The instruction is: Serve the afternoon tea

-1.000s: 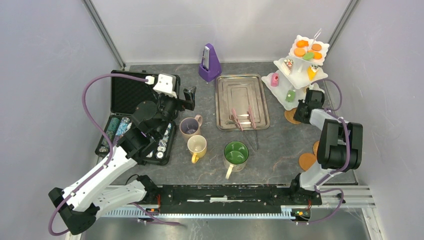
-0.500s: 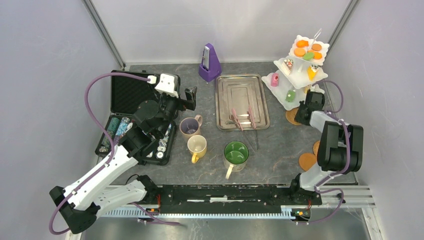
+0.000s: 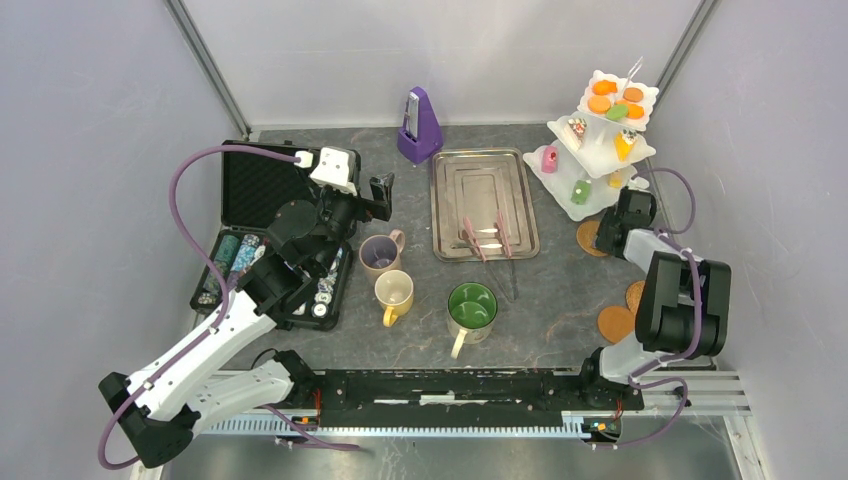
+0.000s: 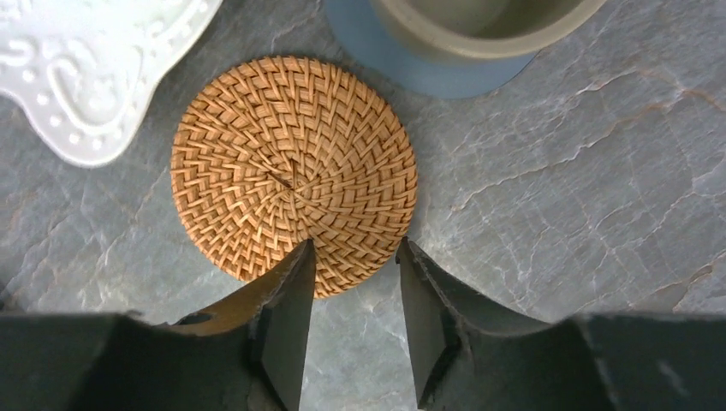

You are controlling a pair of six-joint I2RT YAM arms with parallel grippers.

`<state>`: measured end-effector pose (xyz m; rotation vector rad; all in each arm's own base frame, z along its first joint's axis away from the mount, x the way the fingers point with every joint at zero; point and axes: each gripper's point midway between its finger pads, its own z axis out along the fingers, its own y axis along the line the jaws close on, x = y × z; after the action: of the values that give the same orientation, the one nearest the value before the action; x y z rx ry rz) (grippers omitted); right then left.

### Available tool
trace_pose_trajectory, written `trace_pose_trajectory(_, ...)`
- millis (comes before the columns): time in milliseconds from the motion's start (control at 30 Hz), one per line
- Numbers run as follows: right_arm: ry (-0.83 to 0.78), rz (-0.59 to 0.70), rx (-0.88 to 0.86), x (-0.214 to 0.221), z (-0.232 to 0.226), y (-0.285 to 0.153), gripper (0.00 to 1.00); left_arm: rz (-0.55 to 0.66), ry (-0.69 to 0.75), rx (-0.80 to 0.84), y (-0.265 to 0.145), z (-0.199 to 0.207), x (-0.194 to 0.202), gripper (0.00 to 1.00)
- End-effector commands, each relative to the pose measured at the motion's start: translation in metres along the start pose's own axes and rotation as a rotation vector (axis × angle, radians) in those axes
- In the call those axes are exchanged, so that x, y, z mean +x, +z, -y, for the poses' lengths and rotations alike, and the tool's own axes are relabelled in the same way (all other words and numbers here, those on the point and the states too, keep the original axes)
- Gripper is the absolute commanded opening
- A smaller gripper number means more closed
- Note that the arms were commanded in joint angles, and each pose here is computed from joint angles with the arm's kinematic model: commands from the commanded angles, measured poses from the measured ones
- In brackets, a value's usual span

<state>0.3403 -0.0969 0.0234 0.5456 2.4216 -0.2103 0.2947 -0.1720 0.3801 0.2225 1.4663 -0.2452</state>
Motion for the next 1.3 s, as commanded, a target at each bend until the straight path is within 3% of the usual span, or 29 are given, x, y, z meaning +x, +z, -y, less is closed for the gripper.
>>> trace_pose_trajectory(0,-0.008,-0.021,-0.095,0.003,-0.013,-0.018,0.55,0.06,-0.016,0.015,-0.003,0.001,-0.017,1.0)
trace_pose_trajectory(167,-0.035,0.092,-0.135,-0.044,-0.024,-0.063,0.67,0.059,-0.012,0.011,-0.003,0.0,-0.017,1.0)
trace_pose_trajectory(300,-0.12,0.168,-0.181,-0.054,-0.044,-0.108,0.73,0.058,-0.007,0.008,-0.003,0.0,-0.016,1.0)
trace_pose_trajectory(400,-0.222,0.158,-0.312,-0.029,-0.081,-0.134,0.74,0.059,-0.005,0.006,-0.004,-0.001,-0.017,1.0)
trace_pose_trajectory(533,-0.348,0.103,-0.56,0.035,-0.134,-0.167,0.75,0.058,-0.007,0.009,-0.004,0.0,-0.017,1.0)
trace_pose_trajectory(733,-0.401,0.022,-0.76,0.106,-0.172,-0.212,0.79,0.057,-0.012,0.018,-0.003,0.003,-0.016,1.0)
trace_pose_trajectory(1067,-0.444,-0.004,-0.776,0.141,-0.2,-0.256,0.79,0.062,-0.011,0.016,-0.005,0.002,-0.018,1.0)
trace_pose_trajectory(1267,-0.49,0.029,-0.61,0.134,-0.192,-0.256,0.79,0.063,-0.009,0.018,-0.006,0.002,-0.018,1.0)
